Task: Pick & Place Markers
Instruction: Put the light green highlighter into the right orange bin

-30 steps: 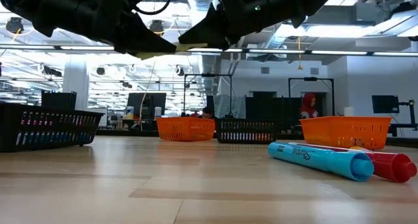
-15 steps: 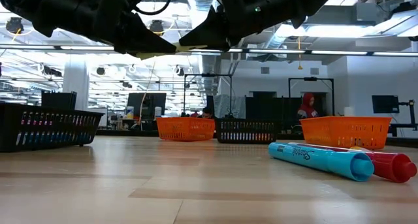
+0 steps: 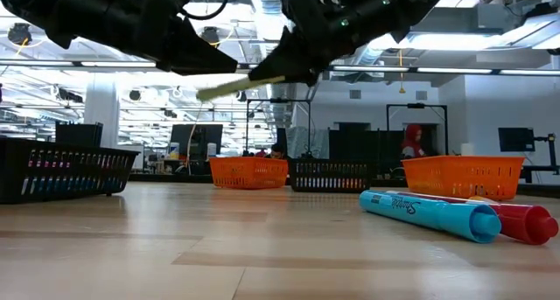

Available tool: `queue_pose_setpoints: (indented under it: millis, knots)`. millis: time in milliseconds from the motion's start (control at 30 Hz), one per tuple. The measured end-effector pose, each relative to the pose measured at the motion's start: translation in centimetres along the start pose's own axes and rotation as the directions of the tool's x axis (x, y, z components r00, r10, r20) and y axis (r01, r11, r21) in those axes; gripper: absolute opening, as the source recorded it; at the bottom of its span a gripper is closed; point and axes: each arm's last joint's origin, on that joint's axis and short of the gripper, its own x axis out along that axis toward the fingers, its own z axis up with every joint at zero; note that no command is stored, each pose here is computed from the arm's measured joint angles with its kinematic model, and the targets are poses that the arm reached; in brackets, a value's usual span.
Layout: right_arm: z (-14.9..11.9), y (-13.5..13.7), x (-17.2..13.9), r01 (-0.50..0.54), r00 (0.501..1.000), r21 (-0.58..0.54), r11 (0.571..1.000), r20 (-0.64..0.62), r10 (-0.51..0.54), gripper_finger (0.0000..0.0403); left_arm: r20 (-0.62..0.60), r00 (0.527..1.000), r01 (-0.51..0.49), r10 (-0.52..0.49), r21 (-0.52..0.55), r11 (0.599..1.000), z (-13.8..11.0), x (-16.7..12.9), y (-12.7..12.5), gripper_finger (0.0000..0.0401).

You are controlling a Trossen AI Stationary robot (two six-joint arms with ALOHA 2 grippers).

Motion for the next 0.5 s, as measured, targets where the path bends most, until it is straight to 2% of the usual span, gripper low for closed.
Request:
queue_pose_setpoints:
  millis: [100,167,233,367,500]
  knots:
    - [-0.3,-0.4,-0.5,0.055,0.996,0.029,0.998,-0.068,-0.053,0.0069,-0.003,1.000,-0.011,0.011,-0.004,1.000,0.0,0.0,0.0,0.0175]
    - [-0.1,-0.8,-1.6,0.156,0.978,0.042,0.987,-0.144,-0.149,0.0069,-0.005,1.000,-0.012,0.012,-0.003,1.000,-0.1,0.0,0.0,0.0185]
    - [0.8,-1.1,-3.3,0.281,0.940,0.049,0.959,-0.218,-0.264,0.0069,-0.007,1.000,-0.011,0.011,-0.002,1.000,-0.1,0.0,0.0,0.0188]
    - [1.3,-1.1,-7.7,0.503,0.827,0.105,0.858,-0.346,-0.442,0.0070,-0.011,1.000,-0.010,0.010,-0.003,1.000,-0.2,0.0,0.0,0.0184]
    - [0.3,-0.5,-12.1,0.688,0.677,0.157,0.708,-0.488,-0.550,0.0070,-0.013,1.000,-0.009,0.009,-0.031,0.999,-0.2,0.0,0.0,0.0179]
